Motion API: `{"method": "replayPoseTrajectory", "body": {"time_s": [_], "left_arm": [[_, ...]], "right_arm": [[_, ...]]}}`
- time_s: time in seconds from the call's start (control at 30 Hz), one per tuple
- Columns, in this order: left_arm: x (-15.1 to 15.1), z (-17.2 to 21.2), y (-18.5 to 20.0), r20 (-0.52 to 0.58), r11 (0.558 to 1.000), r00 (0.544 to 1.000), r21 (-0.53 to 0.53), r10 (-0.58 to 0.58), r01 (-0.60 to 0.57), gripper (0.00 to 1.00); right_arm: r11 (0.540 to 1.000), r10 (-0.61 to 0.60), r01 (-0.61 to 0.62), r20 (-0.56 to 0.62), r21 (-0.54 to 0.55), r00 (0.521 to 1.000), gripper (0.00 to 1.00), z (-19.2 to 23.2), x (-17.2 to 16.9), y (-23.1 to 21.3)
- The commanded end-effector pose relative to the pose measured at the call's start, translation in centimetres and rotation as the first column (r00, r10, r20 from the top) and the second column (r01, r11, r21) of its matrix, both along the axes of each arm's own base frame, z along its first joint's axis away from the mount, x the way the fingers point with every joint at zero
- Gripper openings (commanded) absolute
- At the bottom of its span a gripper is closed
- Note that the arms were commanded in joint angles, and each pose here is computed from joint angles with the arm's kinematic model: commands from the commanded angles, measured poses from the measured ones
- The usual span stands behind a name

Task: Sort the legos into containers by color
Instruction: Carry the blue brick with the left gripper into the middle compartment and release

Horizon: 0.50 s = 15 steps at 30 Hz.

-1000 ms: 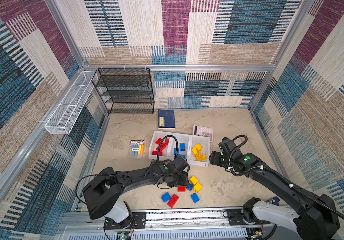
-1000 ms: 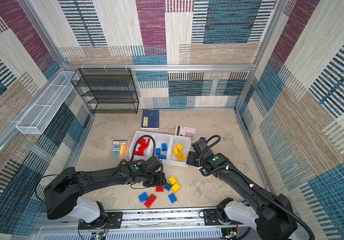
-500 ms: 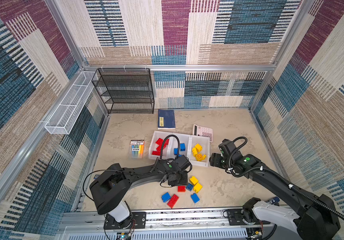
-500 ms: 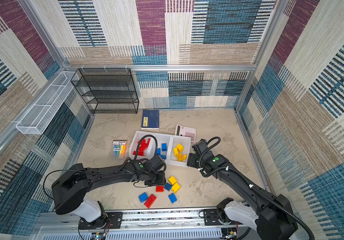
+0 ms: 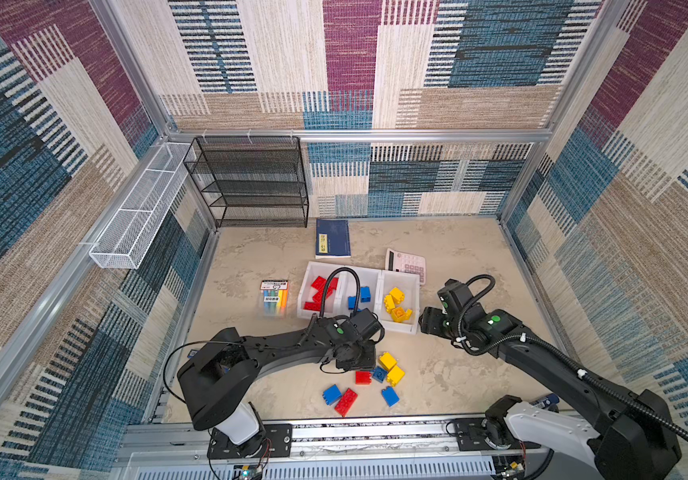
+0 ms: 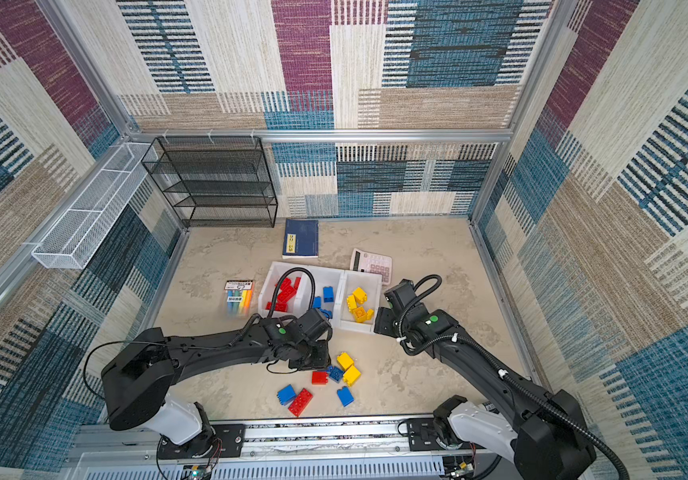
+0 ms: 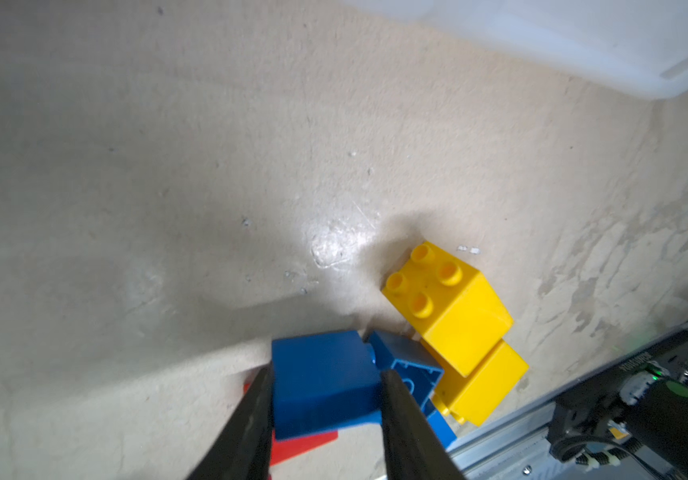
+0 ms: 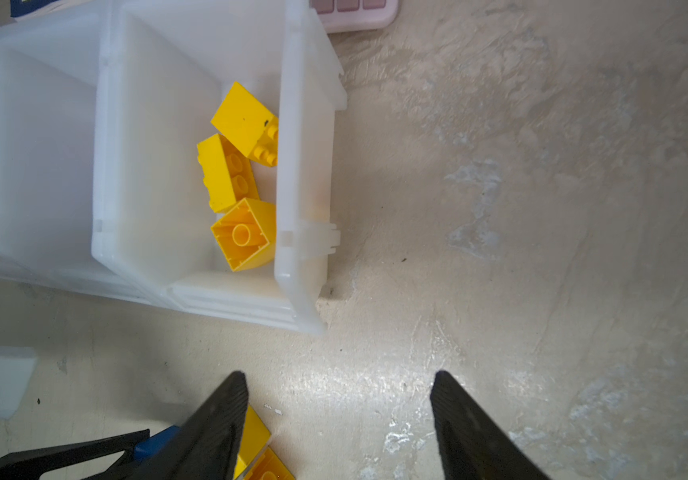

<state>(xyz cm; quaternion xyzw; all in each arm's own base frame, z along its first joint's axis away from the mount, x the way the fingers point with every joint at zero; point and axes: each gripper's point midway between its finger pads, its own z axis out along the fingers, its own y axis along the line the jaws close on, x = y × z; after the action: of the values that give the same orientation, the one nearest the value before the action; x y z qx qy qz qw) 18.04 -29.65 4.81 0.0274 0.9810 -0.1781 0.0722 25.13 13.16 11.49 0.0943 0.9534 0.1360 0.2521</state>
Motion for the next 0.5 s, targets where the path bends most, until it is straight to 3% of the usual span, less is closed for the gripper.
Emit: {"method": "replayPoseTrajectory", "body": {"time_s": [0.0,0.13,0.47], "left_arm": [[0.5,0.5,0.4,0.019,1.0,1.0,0.018,-0.011,0.011,0.35],[1.8,2.1,0.8,0.057,1.0,0.998,0.016,-0.008,0.007,0.35],[9.2,7.1,2.9,0.165,0.997,0.984,-0.037,0.068,-0.063,0.35]], "right_arm": [[1.0,0.0,0.0,0.018,0.017,1.0,0.72,0.4,0.3,0.3],[1.0,-0.001,0.001,0.022,0.015,1.0,0.72,0.5,0.2,0.1],[1.0,-0.002,0.002,0.024,0.02,1.0,0.72,0.7,0.0,0.1]]}}
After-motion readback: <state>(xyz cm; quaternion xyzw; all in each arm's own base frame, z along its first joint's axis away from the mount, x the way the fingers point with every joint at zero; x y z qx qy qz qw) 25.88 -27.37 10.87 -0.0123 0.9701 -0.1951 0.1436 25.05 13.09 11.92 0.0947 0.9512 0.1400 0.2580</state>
